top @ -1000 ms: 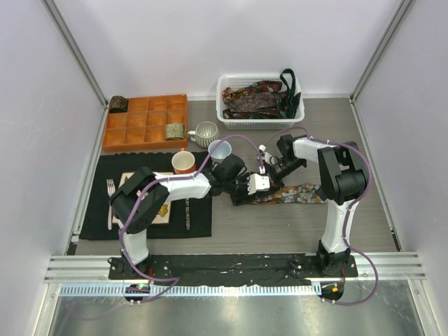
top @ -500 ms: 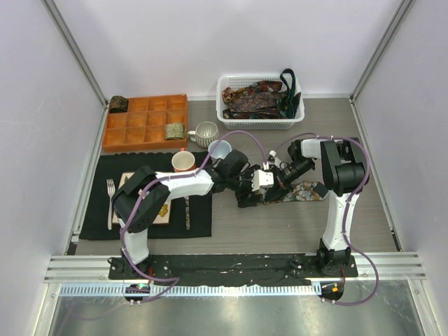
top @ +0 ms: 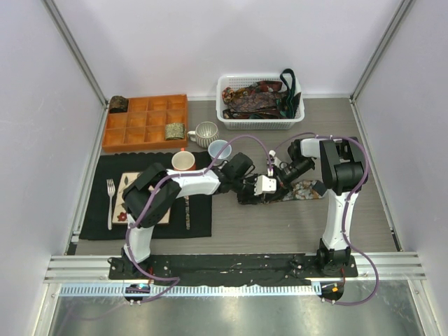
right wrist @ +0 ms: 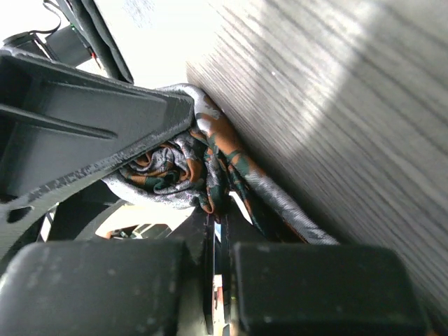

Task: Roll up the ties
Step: Roll the tie at the center of the board.

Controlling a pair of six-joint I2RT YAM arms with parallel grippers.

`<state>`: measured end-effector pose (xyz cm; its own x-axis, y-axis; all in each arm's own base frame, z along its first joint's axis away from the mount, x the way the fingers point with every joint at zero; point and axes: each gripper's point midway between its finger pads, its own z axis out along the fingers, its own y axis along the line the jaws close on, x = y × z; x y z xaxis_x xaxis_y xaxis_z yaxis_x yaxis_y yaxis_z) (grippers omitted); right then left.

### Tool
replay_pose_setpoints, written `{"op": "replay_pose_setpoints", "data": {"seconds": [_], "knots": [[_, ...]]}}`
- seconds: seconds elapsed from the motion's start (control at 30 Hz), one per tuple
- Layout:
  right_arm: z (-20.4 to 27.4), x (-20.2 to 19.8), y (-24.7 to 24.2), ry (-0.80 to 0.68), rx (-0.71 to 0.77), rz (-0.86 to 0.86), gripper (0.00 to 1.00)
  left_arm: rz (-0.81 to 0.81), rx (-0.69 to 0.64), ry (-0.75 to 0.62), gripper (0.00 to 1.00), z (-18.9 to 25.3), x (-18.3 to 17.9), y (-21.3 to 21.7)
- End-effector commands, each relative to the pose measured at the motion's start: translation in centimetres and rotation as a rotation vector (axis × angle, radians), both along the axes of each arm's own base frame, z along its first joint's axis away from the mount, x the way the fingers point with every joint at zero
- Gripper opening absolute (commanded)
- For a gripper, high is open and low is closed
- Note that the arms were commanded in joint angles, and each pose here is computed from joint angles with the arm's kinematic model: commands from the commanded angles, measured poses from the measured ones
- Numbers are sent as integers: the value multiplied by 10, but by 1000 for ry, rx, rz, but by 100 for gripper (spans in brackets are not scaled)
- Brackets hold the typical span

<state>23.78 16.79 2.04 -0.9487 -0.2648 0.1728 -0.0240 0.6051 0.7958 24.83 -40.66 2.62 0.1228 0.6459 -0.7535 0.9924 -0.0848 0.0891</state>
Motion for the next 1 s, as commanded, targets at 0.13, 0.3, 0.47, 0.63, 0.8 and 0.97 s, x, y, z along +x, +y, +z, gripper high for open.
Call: {"op": "replay_pose_setpoints", "data": {"seconds": [0.13,0.3,0.47,0.63,0.8,0.97], "knots": [[25,-1,-6,-35,36,15,17,-40,15,48,20,1,-17,8],[49,15,-13,-94,103,-38,26,-35,39,61,16,-8,-23,19],[23,21,-19,-89,24,-41,26,-9,42,71,15,-7,-22,18],[-10,11,-36,-68,-104,-11,25,92,9,82,16,5,-8,14],[-32,9,-54,-65,-225,-42,25,165,-45,123,18,26,-1,13],[-38,-3,-56,-25,-242,-46,22,222,-48,136,21,29,3,19]]}}
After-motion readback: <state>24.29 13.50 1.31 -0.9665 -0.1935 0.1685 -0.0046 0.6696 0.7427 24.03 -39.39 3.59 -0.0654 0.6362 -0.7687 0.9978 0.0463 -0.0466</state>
